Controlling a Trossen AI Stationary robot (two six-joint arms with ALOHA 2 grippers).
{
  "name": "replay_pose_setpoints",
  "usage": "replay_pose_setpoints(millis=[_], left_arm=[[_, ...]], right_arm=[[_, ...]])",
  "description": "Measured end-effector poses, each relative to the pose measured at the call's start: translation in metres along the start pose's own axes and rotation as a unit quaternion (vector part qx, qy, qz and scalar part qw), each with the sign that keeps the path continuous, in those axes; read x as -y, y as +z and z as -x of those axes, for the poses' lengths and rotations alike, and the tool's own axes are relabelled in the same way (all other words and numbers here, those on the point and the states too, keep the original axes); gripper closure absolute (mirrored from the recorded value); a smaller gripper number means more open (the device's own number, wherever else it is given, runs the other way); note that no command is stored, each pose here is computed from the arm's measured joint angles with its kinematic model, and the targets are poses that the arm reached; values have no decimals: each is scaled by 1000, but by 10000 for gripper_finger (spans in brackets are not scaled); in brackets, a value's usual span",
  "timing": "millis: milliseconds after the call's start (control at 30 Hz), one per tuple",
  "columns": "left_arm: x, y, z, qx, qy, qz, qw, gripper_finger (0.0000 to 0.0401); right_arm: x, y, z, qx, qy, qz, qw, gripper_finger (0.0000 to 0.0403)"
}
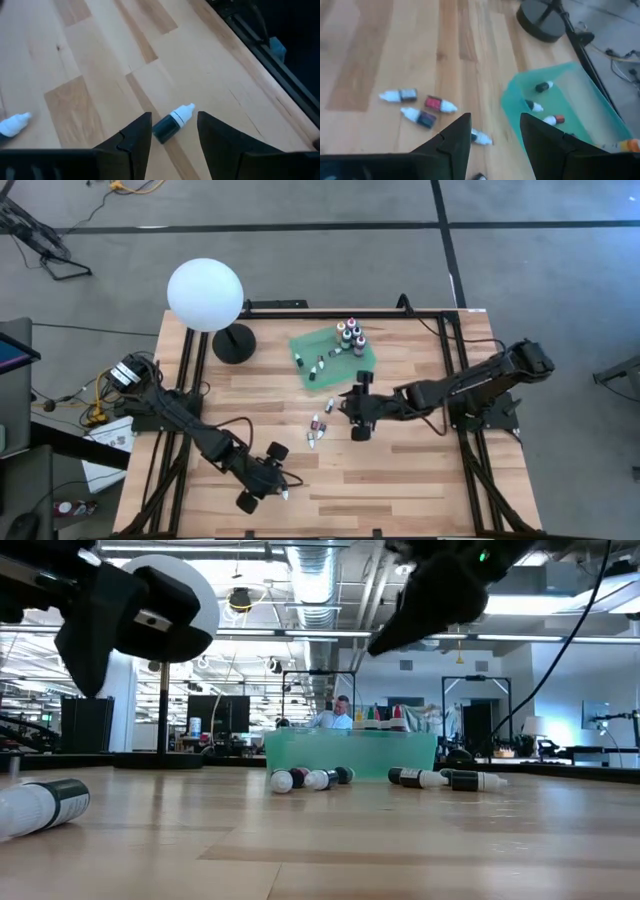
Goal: Pick & Place food coloring
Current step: Put the green food coloring bottle into the green bin
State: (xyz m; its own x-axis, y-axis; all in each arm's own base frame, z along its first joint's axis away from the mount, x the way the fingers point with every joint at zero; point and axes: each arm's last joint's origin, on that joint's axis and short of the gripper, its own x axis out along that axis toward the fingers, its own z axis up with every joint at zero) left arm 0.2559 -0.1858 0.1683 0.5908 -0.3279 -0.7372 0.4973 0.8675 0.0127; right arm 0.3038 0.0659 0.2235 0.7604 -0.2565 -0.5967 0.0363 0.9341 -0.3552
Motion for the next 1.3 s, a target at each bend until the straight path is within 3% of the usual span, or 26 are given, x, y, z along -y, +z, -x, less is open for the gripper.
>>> replay_pose_setpoints(millis=[467, 1067, 1300], left_arm=[[1, -5, -12, -8, 1, -47, 999, 248], [-3, -18, -34, -43, 4, -80, 996, 248], [-9, -20, -34, -58, 20, -57, 996, 248]], right_arm=[[-27, 5, 22, 29, -20, 11, 999, 242], [-33, 5, 25, 32, -12, -1, 999, 242], [-36, 5, 27, 34, -7, -4, 999, 242]])
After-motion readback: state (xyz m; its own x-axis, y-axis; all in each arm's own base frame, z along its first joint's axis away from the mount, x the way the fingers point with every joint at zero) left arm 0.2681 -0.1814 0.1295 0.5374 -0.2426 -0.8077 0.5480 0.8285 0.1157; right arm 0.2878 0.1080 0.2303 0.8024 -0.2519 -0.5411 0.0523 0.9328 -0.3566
